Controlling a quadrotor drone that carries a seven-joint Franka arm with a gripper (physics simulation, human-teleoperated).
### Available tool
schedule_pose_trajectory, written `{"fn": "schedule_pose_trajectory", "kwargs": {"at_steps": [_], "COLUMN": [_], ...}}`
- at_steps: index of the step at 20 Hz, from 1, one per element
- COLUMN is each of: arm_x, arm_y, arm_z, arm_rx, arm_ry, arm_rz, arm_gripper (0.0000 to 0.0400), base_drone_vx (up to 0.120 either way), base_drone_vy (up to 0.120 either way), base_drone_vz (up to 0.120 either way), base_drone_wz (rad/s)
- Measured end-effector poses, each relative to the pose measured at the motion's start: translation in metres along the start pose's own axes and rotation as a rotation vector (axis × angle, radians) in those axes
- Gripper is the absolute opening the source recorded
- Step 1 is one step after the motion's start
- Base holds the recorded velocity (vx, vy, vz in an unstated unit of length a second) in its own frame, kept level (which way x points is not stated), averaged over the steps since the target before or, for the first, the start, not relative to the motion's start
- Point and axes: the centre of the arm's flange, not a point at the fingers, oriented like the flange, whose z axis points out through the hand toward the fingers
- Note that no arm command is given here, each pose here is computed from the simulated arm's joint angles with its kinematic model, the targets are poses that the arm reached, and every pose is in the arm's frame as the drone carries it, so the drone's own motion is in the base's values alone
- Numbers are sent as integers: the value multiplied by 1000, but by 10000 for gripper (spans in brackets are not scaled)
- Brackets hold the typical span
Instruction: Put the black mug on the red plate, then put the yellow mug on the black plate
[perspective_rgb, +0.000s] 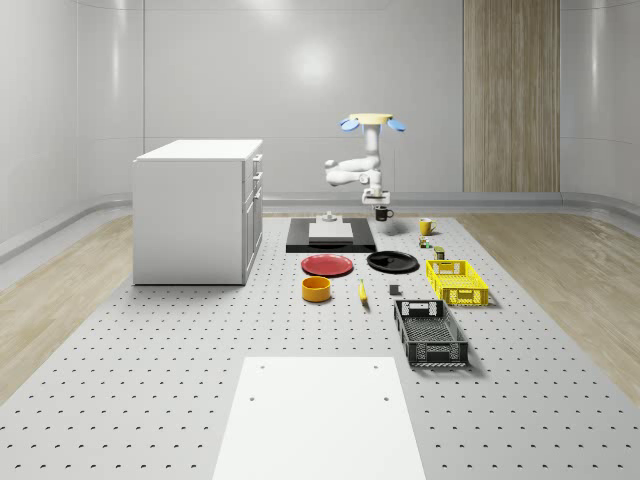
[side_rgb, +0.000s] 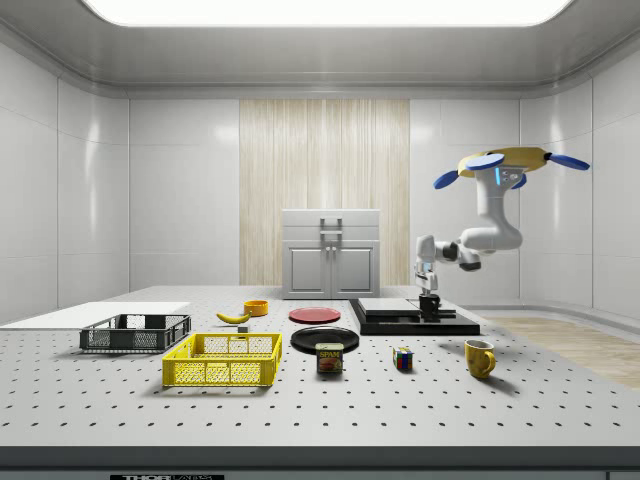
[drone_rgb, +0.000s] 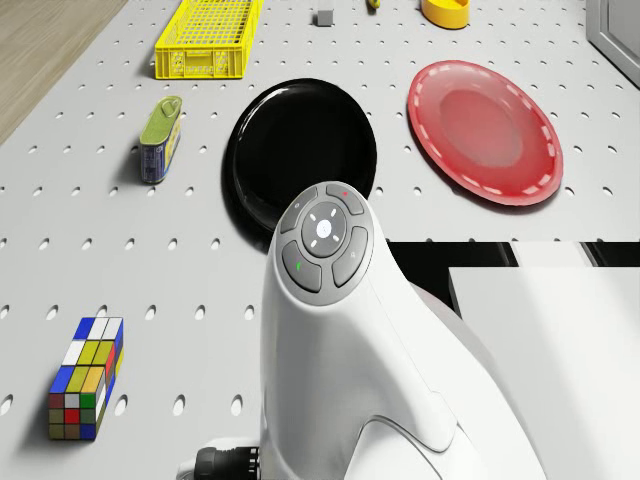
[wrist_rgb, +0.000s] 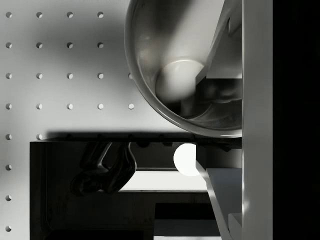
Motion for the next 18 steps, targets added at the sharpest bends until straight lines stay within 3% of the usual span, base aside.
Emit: {"fn": "schedule_pose_trajectory", "kwargs": {"at_steps": [18], "arm_x": [0], "arm_y": [0], "arm_z": [-2], "arm_rx": [0], "arm_ry": [0], "arm_rz": [0], "arm_gripper": [110], "base_drone_vx": [120], "base_drone_vy": [-120], "base_drone_vz": [9], "base_drone_wz": [0]}}
